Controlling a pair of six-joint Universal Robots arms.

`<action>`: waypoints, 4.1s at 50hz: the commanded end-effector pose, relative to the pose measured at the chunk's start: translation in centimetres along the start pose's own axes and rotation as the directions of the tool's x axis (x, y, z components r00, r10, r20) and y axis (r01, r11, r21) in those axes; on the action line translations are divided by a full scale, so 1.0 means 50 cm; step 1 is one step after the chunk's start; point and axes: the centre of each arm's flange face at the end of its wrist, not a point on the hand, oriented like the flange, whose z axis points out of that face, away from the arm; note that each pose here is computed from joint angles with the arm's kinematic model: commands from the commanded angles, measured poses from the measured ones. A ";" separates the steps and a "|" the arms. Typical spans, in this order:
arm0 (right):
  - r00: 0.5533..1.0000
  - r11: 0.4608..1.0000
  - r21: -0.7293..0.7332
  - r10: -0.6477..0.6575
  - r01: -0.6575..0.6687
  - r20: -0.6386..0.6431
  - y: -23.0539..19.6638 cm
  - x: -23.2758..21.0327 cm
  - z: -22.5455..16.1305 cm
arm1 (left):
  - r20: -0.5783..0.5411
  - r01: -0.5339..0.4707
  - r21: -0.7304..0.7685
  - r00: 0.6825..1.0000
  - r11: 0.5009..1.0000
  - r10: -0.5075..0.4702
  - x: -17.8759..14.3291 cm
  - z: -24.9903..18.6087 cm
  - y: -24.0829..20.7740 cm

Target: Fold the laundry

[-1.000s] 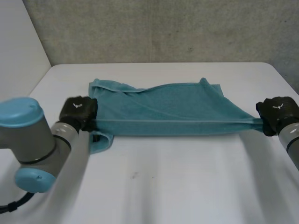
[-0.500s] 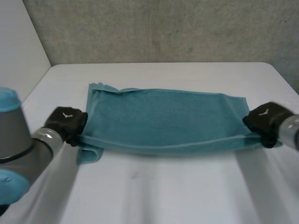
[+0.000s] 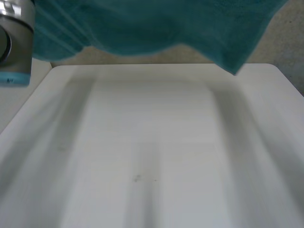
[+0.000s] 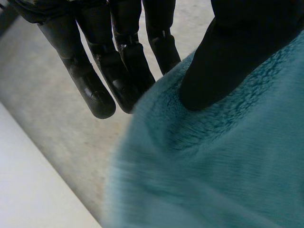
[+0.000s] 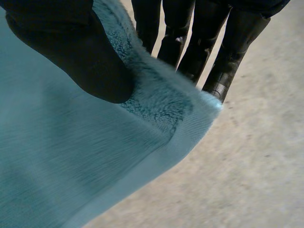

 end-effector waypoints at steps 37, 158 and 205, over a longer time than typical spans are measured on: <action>0.955 0.815 -0.567 0.065 0.117 0.290 0.399 -0.077 -0.286 | -0.340 -0.086 -0.689 0.915 0.720 -0.216 0.105 -0.471 0.257; 0.936 0.702 -0.684 0.071 0.199 0.345 0.533 -0.090 -0.315 | -0.281 -0.052 -0.816 0.906 0.576 -0.316 0.051 -0.453 0.467; 0.934 0.692 -0.692 0.077 0.203 0.350 0.541 -0.094 -0.319 | -0.284 -0.055 -0.828 0.899 0.558 -0.333 0.055 -0.459 0.462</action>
